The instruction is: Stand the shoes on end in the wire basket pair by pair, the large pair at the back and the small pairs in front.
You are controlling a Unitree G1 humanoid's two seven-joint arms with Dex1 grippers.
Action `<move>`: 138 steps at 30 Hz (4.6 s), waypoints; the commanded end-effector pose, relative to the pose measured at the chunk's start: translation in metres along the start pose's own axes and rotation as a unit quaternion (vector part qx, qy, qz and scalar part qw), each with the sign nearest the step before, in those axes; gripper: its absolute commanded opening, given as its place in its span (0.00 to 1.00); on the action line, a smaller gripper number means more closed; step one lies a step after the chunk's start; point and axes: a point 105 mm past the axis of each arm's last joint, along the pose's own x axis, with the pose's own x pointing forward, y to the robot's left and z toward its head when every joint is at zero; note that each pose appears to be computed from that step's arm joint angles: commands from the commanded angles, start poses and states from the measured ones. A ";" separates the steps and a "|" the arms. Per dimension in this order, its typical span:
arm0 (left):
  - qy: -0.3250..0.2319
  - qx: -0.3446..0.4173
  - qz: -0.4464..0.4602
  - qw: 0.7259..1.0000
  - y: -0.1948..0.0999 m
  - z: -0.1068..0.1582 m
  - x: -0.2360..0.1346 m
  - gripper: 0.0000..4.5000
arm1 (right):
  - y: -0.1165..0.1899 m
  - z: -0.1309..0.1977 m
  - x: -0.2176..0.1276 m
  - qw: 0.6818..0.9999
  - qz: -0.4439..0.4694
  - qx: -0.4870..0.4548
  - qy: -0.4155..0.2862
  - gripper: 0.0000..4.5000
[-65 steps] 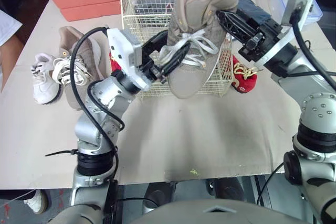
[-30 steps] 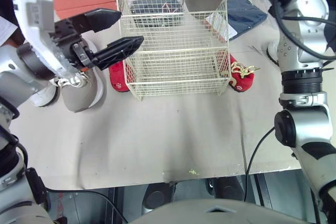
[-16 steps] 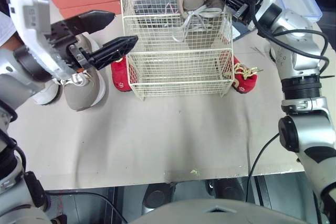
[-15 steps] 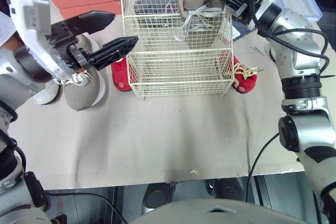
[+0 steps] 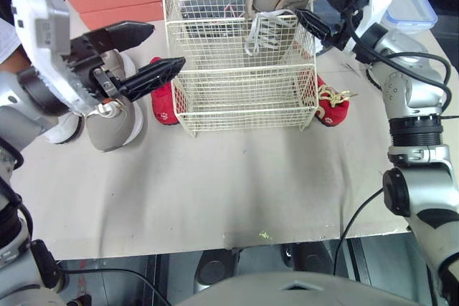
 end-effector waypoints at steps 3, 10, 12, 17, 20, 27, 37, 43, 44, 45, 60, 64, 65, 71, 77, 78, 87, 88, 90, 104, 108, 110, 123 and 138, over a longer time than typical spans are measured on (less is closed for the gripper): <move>-0.016 0.027 0.022 0.999 0.006 0.009 -0.009 1.00 | 0.001 0.033 -0.020 0.999 0.029 -0.031 -0.031 0.99; -0.029 0.028 0.137 0.990 0.037 -0.009 -0.035 1.00 | 0.041 0.059 -0.059 0.981 0.180 -0.004 -0.066 0.99; -0.038 0.016 0.193 0.980 0.055 -0.017 -0.049 1.00 | 0.054 0.063 -0.066 0.973 0.218 0.010 -0.070 0.99; 0.028 -0.007 0.310 0.950 0.099 -0.067 -0.083 1.00 | 0.087 0.065 -0.079 0.955 0.291 0.024 -0.056 0.99; 0.076 -0.019 0.350 0.934 0.120 -0.096 -0.091 1.00 | 0.096 0.060 -0.080 0.951 0.306 0.015 -0.036 0.99; 0.096 -0.055 0.416 0.903 0.155 -0.121 -0.107 1.00 | 0.110 0.061 -0.079 0.945 0.324 -0.037 -0.020 0.99; 0.100 -0.123 0.439 0.884 0.164 -0.149 -0.113 1.00 | 0.113 0.068 -0.074 0.943 0.322 -0.074 -0.040 0.99; 0.101 -0.181 0.437 0.875 0.165 -0.166 -0.109 1.00 | 0.113 0.070 -0.072 0.942 0.323 -0.077 -0.045 0.99; 0.103 -0.196 0.432 0.874 0.163 -0.169 -0.106 1.00 | 0.113 0.070 -0.072 0.942 0.323 -0.077 -0.046 0.99; 0.104 -0.208 0.429 0.873 0.163 -0.173 -0.104 1.00 | 0.113 0.070 -0.072 0.942 0.324 -0.077 -0.047 0.99; 0.115 -0.265 0.392 0.873 0.144 -0.186 -0.083 0.14 | 0.114 0.071 -0.069 0.942 0.322 -0.077 -0.055 1.00; 0.017 -0.207 0.415 0.886 0.156 -0.152 -0.087 0.14 | 0.113 0.071 -0.069 0.943 0.317 -0.077 -0.057 1.00; -0.020 -0.190 0.416 0.889 0.156 -0.140 -0.089 0.14 | 0.113 0.072 -0.069 0.944 0.316 -0.077 -0.058 1.00; -0.208 -0.127 0.433 0.868 0.140 -0.082 -0.116 0.14 | 0.110 0.072 -0.069 0.946 0.309 -0.074 -0.059 1.00; -0.279 -0.112 0.414 0.859 0.119 -0.062 -0.123 0.14 | 0.107 0.074 -0.066 0.947 0.306 -0.069 -0.064 1.00; -0.287 -0.108 0.409 0.860 0.117 -0.059 -0.121 0.14 | 0.107 0.074 -0.065 0.947 0.306 -0.068 -0.066 1.00; -0.411 -0.074 0.244 0.875 0.086 0.030 -0.070 0.14 | 0.096 0.093 -0.054 0.956 0.263 0.024 -0.129 1.00; -0.419 -0.073 0.214 0.879 0.078 0.039 -0.060 0.14 | 0.093 0.093 -0.052 0.957 0.250 0.051 -0.137 1.00; -0.426 -0.073 0.172 0.885 0.067 0.052 -0.046 0.14 | 0.087 0.091 -0.047 0.960 0.226 0.087 -0.141 1.00; -0.399 -0.059 -0.002 0.915 0.007 0.075 0.026 0.14 | 0.112 0.107 -0.007 0.948 0.202 0.196 -0.147 1.00; -0.391 -0.056 -0.006 0.918 -0.002 0.070 0.042 0.14 | 0.118 0.105 -0.002 0.946 0.208 0.206 -0.141 1.00; -0.381 -0.041 -0.004 0.924 -0.007 0.064 0.052 0.14 | 0.121 0.105 -0.002 0.939 0.217 0.226 -0.143 1.00; -0.385 -0.010 0.038 0.922 -0.003 0.057 0.066 0.14 | 0.118 0.087 -0.021 0.926 0.269 0.238 -0.115 1.00; -0.363 -0.011 -0.027 0.931 -0.029 0.050 0.081 0.14 | 0.100 0.081 -0.011 0.938 0.206 0.255 -0.109 1.00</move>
